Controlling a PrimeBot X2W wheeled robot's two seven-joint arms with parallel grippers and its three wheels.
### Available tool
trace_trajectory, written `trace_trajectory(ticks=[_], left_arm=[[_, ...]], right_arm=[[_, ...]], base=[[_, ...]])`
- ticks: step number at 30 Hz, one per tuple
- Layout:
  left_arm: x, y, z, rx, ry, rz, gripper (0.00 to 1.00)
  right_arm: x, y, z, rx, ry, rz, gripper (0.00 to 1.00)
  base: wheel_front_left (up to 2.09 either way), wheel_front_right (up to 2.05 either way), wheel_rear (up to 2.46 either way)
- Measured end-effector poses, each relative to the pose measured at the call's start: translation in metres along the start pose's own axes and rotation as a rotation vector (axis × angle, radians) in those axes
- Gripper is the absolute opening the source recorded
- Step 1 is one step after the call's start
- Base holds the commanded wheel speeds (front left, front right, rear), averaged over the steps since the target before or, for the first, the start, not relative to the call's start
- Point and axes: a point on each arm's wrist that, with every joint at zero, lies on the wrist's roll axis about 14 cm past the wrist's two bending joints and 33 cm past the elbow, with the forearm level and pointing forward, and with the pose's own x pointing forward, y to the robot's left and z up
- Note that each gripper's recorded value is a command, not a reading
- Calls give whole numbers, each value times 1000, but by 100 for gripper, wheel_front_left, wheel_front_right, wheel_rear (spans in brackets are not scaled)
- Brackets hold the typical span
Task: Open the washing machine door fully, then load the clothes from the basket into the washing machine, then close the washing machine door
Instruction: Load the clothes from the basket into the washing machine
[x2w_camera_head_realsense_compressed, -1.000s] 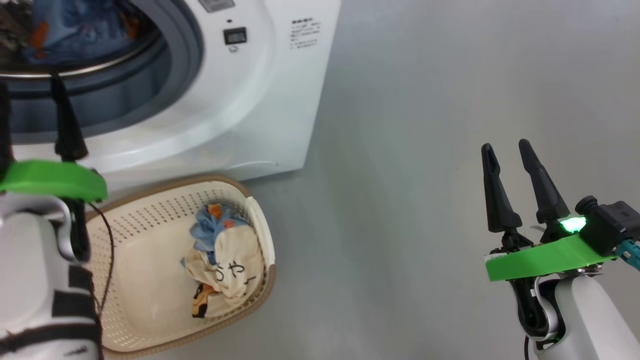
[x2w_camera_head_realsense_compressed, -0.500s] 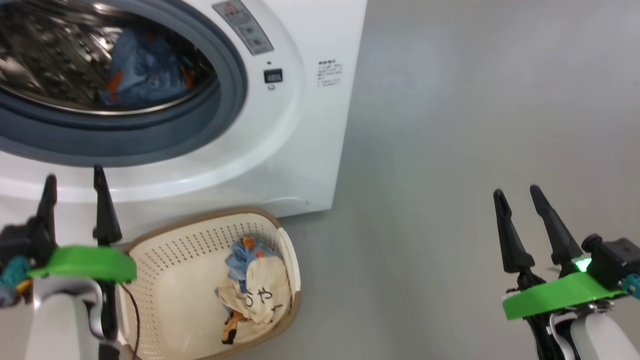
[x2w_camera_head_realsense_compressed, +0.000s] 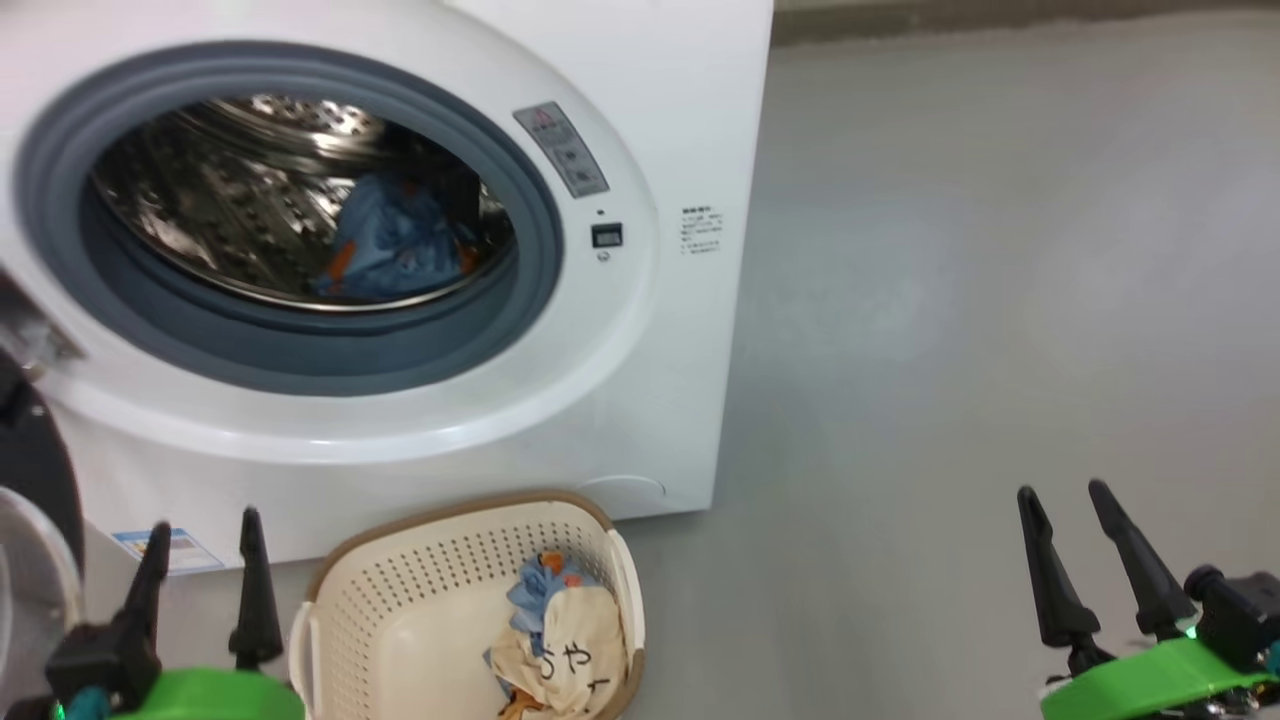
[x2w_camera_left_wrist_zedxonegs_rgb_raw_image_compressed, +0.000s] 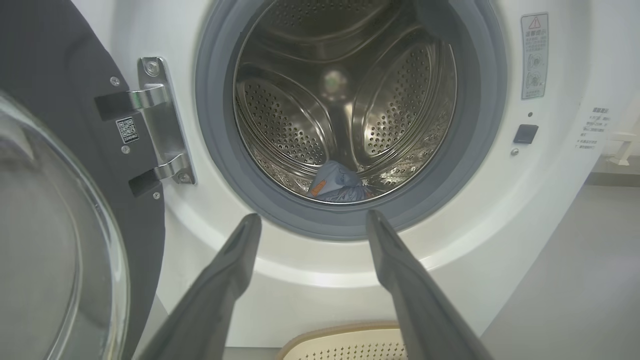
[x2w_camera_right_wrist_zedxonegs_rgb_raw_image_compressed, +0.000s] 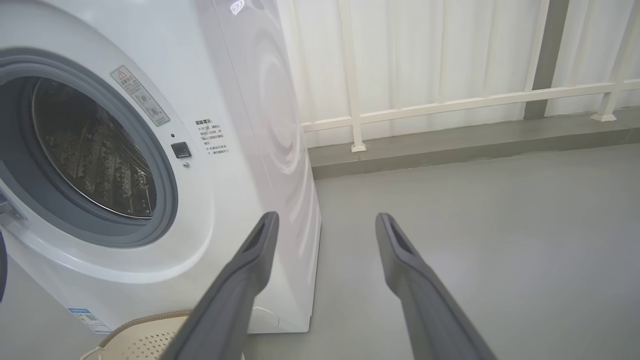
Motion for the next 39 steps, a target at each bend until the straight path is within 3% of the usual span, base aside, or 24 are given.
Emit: trace_trajectory(ticks=[18,29,39], left_arm=[[-52,25,8,-12,-37,74,100],[-47,16,6,-26,-33,59,100],[-29,-12,-46,-61,125,-19,100]], right_arm=[[-2,9,8,-14,-22,45,100],[-3,7,6,-10,-16,35,100],[15,6,-5,13,9,10,100]], base=[[0,0,0],[0,0,0],[0,0,0]])
